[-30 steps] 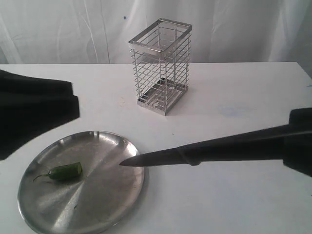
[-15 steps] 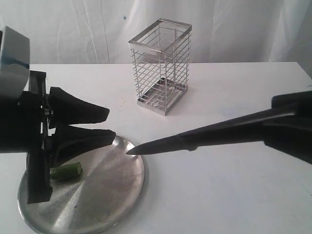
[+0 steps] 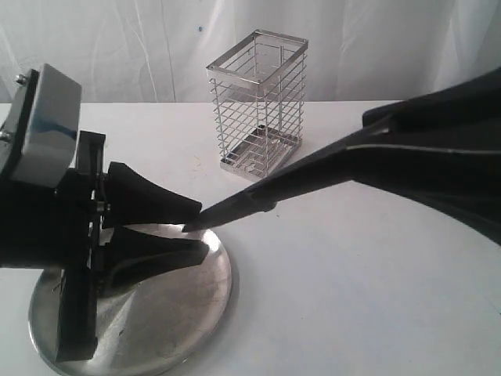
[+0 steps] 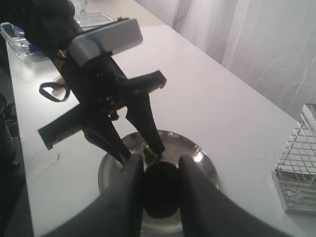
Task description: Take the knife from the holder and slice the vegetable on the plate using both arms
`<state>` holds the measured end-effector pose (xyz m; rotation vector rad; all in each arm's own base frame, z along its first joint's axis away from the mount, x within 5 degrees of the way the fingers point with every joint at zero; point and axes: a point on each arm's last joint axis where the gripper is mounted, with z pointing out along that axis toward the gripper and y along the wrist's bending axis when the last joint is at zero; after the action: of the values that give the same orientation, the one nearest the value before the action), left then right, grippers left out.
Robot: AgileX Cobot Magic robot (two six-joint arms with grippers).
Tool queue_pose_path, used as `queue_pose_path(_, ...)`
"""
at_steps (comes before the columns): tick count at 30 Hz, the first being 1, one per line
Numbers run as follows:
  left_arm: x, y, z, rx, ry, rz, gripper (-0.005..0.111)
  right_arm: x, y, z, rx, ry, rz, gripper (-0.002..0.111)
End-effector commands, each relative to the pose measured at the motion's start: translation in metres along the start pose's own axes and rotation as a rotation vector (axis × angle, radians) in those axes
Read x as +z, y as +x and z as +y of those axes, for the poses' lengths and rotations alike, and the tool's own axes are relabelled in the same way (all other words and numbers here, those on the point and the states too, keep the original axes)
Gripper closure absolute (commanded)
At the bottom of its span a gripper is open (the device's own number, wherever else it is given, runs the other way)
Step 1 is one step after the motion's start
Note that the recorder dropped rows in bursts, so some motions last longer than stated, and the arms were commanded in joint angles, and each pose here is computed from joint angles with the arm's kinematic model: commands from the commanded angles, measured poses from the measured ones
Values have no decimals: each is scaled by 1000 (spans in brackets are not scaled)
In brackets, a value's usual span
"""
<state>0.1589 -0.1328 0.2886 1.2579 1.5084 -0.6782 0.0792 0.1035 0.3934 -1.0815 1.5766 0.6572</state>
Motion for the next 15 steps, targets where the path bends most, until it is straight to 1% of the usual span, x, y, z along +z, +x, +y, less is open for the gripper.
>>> queue_pose_path(1, 6, 2, 0, 16, 17, 15, 61, 8, -6, -1, 11, -47, 6, 108)
queue_pose_path(6, 7, 5, 5, 30, -29, 38, 61, 13, -7, -3, 23, -63, 17, 108)
queue_pose_path(15, 7, 5, 6, 32, -39, 43, 61, 12, -9, -1, 15, -82, 3, 108)
